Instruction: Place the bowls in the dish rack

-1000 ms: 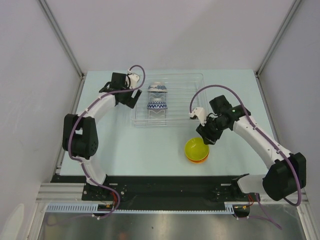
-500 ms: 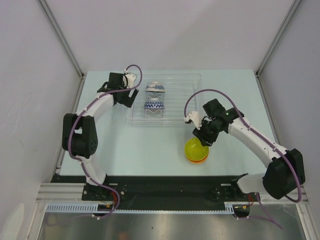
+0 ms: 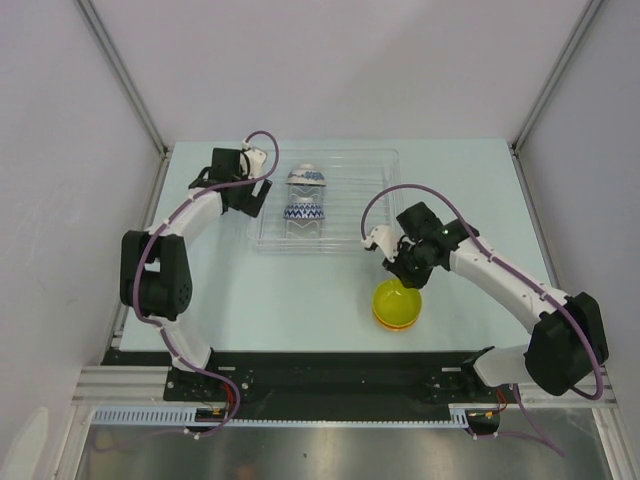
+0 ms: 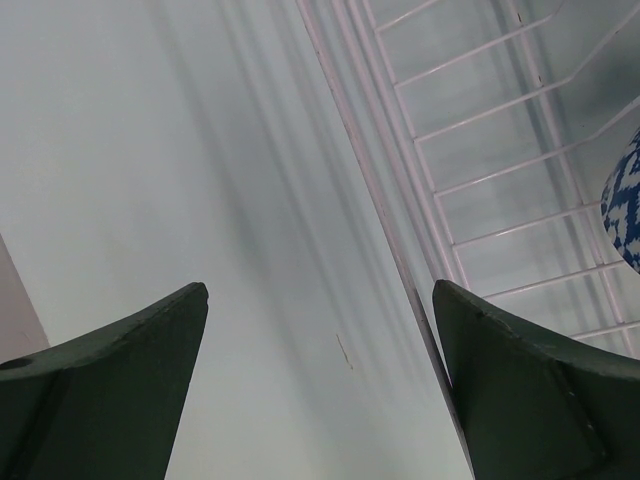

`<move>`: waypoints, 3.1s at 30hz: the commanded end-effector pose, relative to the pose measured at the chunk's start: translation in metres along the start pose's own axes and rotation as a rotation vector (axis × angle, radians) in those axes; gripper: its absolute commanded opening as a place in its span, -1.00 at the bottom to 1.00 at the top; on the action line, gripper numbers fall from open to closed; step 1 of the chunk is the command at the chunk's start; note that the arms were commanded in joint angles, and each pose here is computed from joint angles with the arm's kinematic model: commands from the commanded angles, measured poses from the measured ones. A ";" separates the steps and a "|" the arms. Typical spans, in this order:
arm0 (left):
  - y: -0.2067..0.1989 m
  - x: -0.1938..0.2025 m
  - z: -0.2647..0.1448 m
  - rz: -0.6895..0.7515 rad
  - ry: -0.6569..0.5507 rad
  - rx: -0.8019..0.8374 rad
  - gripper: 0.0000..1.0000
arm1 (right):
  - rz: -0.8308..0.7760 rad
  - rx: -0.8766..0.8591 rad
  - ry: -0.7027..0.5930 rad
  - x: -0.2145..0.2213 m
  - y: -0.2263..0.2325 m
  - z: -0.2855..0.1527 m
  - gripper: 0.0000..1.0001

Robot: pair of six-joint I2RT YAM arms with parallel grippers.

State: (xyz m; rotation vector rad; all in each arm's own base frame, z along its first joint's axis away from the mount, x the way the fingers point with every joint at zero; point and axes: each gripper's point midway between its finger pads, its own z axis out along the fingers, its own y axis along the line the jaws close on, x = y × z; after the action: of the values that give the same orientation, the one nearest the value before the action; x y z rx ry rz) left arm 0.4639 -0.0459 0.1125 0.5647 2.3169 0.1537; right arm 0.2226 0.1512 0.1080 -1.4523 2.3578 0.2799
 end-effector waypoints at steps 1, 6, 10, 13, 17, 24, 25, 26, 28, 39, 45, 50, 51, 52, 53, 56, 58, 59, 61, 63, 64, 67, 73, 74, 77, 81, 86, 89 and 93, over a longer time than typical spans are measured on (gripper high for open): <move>0.012 -0.002 -0.020 0.007 -0.014 -0.022 1.00 | -0.030 0.090 -0.038 -0.018 -0.012 -0.015 -0.71; 0.010 -0.003 -0.026 0.003 -0.022 -0.008 0.99 | -0.057 0.120 -0.066 -0.030 -0.012 -0.026 -0.95; 0.010 -0.006 -0.029 0.002 -0.029 -0.008 1.00 | -0.078 0.137 -0.083 -0.039 -0.011 -0.032 -1.00; 0.010 -0.006 -0.030 0.004 -0.029 -0.004 1.00 | -0.095 0.141 -0.094 -0.045 -0.007 -0.037 -1.00; 0.010 -0.007 -0.034 0.001 -0.035 -0.002 1.00 | -0.117 0.146 -0.120 -0.056 -0.003 -0.047 -1.00; 0.002 -0.012 -0.049 -0.003 -0.060 0.043 1.00 | -0.177 0.197 -0.198 -0.084 -0.008 -0.074 -1.00; 0.001 -0.012 -0.052 -0.003 -0.061 0.051 0.99 | -0.184 0.221 -0.212 -0.089 -0.012 -0.078 -1.00; -0.001 -0.013 -0.055 -0.006 -0.069 0.063 0.99 | -0.191 0.241 -0.220 -0.093 -0.016 -0.080 -1.00; -0.003 -0.017 -0.065 -0.008 -0.088 0.077 0.99 | -0.212 0.325 -0.250 -0.107 -0.032 -0.090 -1.00; -0.008 -0.033 -0.126 0.009 -0.188 0.115 0.99 | -0.269 0.696 -0.363 -0.182 -0.111 -0.110 -1.00; -0.016 -0.026 -0.151 0.025 -0.219 0.142 1.00 | -0.278 0.921 -0.427 -0.221 -0.170 -0.106 -1.00; -0.023 -0.016 -0.159 0.034 -0.224 0.162 0.99 | -0.294 1.070 -0.439 -0.238 -0.215 -0.093 -1.00; -0.024 -0.015 -0.160 0.034 -0.225 0.164 0.99 | -0.306 1.119 -0.460 -0.245 -0.223 -0.096 -1.00; -0.025 -0.013 -0.159 0.033 -0.221 0.167 0.99 | -0.313 1.128 -0.438 -0.244 -0.233 -0.080 -1.00; -0.025 -0.013 -0.161 0.034 -0.223 0.164 0.99 | -0.318 1.144 -0.429 -0.244 -0.240 -0.075 -1.00; -0.026 -0.010 -0.162 0.035 -0.223 0.166 0.99 | -0.344 1.225 -0.435 -0.250 -0.258 -0.066 -1.00; -0.027 -0.007 -0.160 0.036 -0.216 0.167 0.99 | -0.374 1.237 -0.400 -0.247 -0.267 -0.050 -1.00; -0.027 -0.006 -0.160 0.035 -0.217 0.164 0.99 | -0.380 1.254 -0.412 -0.250 -0.269 -0.050 -1.00; -0.029 -0.004 -0.159 0.037 -0.214 0.172 0.99 | -0.418 1.264 -0.379 -0.248 -0.272 -0.036 -1.00; -0.029 -0.002 -0.157 0.037 -0.208 0.173 0.99 | -0.437 1.296 -0.389 -0.251 -0.274 -0.032 -1.00; -0.029 -0.003 -0.156 0.039 -0.211 0.172 0.99 | -0.458 1.314 -0.373 -0.250 -0.275 -0.032 -1.00; -0.028 -0.005 -0.157 0.042 -0.213 0.169 0.99 | -0.498 1.355 -0.354 -0.250 -0.278 -0.021 -1.00; -0.028 -0.005 -0.156 0.045 -0.214 0.170 0.99 | -0.574 1.389 -0.326 -0.246 -0.277 -0.002 -1.00; -0.028 -0.004 -0.156 0.043 -0.212 0.170 0.99 | -0.580 1.383 -0.314 -0.243 -0.277 0.005 -1.00; -0.029 -0.003 -0.154 0.043 -0.208 0.171 0.99 | -0.596 1.375 -0.302 -0.241 -0.276 0.014 -1.00; -0.029 -0.003 -0.154 0.042 -0.210 0.170 0.99 | -0.612 1.366 -0.287 -0.238 -0.274 0.028 -1.00; -0.029 -0.002 -0.155 0.042 -0.211 0.172 1.00 | -0.628 1.361 -0.281 -0.236 -0.273 0.040 -1.00; -0.028 -0.003 -0.155 0.046 -0.213 0.167 0.99 | -0.635 1.352 -0.273 -0.235 -0.272 0.048 -1.00; -0.029 -0.002 -0.154 0.046 -0.211 0.170 0.99 | -0.650 1.338 -0.259 -0.233 -0.270 0.059 -1.00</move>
State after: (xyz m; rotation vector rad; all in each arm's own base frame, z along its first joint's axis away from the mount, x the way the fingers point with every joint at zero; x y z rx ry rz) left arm 0.3491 -0.0652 0.2070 0.6706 2.1750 -0.0869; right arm 0.5705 0.2328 0.1456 -1.2233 1.2083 -1.0009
